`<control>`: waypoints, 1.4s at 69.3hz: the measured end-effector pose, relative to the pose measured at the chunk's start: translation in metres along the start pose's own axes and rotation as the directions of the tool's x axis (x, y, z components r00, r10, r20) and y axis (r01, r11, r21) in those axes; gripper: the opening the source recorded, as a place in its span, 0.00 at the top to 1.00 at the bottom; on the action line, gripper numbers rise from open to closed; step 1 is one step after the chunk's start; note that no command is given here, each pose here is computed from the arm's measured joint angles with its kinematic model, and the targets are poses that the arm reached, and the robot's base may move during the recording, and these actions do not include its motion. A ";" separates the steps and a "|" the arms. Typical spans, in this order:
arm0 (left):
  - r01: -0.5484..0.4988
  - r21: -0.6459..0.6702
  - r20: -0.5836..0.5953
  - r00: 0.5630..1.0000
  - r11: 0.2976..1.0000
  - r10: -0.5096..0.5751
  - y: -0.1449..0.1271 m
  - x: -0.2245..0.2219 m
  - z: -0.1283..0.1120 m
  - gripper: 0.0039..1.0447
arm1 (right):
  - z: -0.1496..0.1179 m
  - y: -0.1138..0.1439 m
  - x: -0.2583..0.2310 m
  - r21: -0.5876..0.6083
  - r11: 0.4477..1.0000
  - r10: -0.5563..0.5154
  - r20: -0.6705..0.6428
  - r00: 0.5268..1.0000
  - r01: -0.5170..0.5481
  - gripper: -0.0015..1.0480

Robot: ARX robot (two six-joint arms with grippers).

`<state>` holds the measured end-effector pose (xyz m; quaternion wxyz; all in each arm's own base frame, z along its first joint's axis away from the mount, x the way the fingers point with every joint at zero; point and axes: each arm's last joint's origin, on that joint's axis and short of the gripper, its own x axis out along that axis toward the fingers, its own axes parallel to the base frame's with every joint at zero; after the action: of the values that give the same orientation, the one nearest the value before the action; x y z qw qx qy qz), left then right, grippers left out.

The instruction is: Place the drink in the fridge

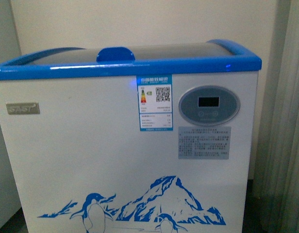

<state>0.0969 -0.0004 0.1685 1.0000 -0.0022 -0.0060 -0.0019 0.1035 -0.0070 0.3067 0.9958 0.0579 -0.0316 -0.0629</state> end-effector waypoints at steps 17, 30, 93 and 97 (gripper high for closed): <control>0.000 0.000 0.000 1.000 1.000 0.000 0.000 0.000 0.000 0.08 | 0.001 0.000 0.000 0.000 1.000 0.000 0.003 1.000 0.000 0.62; 0.000 0.000 0.000 1.000 1.000 0.000 0.000 0.000 0.000 0.08 | 0.000 0.000 0.000 0.000 1.000 0.001 0.002 1.000 -0.001 0.62; 0.475 0.694 -0.137 0.825 0.541 -0.549 -0.058 0.239 0.101 0.08 | 0.001 0.000 -0.001 0.000 1.000 0.000 0.005 1.000 0.000 0.62; 0.474 0.764 -0.171 0.803 0.437 -0.572 -0.064 0.255 0.103 0.08 | 0.001 0.000 -0.001 0.000 1.000 0.001 0.005 1.000 -0.001 0.62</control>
<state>0.3502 -0.0652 0.2744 0.8458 0.4310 -0.0632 -0.3080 0.1029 -0.0070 0.3079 0.9958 0.0580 -0.0341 -0.0627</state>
